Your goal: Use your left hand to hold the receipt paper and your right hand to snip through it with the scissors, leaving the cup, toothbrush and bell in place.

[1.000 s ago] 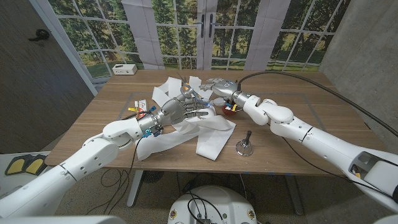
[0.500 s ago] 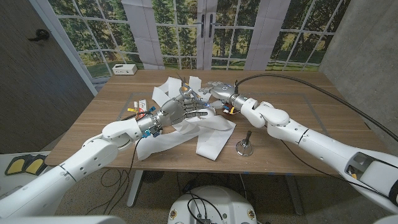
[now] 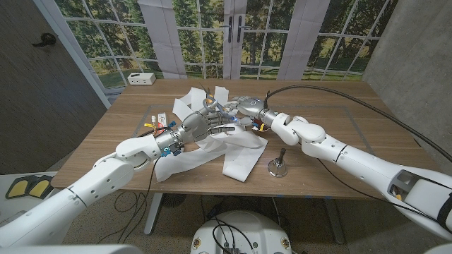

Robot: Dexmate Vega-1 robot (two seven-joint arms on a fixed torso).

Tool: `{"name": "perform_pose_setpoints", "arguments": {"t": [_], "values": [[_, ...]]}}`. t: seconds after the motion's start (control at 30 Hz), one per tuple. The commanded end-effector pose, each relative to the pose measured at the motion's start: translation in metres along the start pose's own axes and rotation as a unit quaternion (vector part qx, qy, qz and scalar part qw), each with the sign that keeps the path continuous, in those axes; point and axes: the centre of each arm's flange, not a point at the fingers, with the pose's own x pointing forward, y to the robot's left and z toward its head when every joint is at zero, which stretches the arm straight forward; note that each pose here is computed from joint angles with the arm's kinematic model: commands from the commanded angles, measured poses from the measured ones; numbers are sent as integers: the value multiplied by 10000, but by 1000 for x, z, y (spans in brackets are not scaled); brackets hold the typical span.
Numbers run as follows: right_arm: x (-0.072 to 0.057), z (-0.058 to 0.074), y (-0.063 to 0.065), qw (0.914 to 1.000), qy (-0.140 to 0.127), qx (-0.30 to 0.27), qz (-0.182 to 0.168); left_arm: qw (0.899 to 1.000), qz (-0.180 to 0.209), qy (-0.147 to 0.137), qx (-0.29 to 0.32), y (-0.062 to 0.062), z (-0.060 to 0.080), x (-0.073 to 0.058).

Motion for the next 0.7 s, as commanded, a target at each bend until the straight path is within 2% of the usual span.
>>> {"name": "perform_pose_setpoints", "arguments": {"t": [0.03,0.7], "values": [[3,4,7,10000,-86,43,16,10000,4,-14,-8,1,-1,-1],[1,4,14,9971,-144,224,-711,10000,12,-27,-12,2,-2,-4]]}}
